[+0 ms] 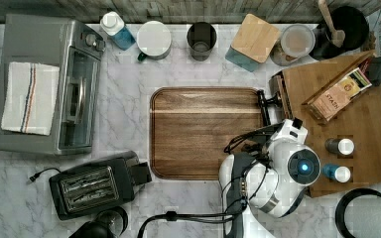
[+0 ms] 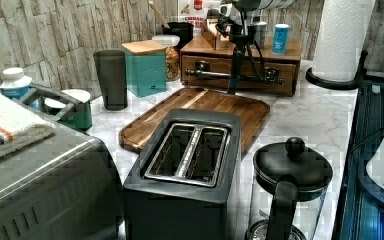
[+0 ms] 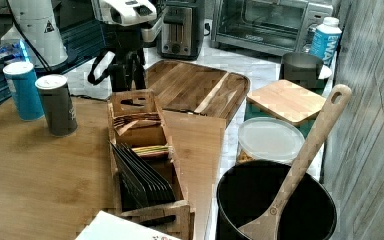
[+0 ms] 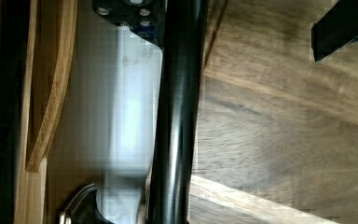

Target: Open the drawer.

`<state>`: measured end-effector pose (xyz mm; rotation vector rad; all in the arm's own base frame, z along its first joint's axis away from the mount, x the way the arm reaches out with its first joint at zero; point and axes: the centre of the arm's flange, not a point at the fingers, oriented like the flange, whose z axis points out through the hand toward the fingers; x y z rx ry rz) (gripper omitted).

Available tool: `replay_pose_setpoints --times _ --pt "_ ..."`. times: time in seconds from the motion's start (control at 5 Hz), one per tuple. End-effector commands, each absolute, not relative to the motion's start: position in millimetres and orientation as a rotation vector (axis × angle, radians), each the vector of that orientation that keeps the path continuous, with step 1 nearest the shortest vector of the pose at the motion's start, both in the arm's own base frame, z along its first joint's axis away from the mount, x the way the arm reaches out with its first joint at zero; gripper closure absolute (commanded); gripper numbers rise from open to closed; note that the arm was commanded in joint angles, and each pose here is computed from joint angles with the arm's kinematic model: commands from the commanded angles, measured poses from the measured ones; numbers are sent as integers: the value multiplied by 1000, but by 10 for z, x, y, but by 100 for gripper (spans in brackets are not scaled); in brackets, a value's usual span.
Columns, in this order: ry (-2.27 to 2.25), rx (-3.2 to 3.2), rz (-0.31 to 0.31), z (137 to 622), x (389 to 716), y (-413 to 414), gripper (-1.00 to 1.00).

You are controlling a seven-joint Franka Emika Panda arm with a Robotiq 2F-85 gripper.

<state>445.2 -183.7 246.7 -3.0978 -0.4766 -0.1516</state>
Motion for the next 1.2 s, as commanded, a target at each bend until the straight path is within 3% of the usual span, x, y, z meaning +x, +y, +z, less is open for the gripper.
replay_pose_setpoints --times 0.2,0.8,1.2 --pt "-756 -2953 -134 2281 4388 -233 -100" --pt "-883 -2874 -30 2187 3991 783 -100" --pt "-800 -2944 -19 2306 3896 1122 -100"
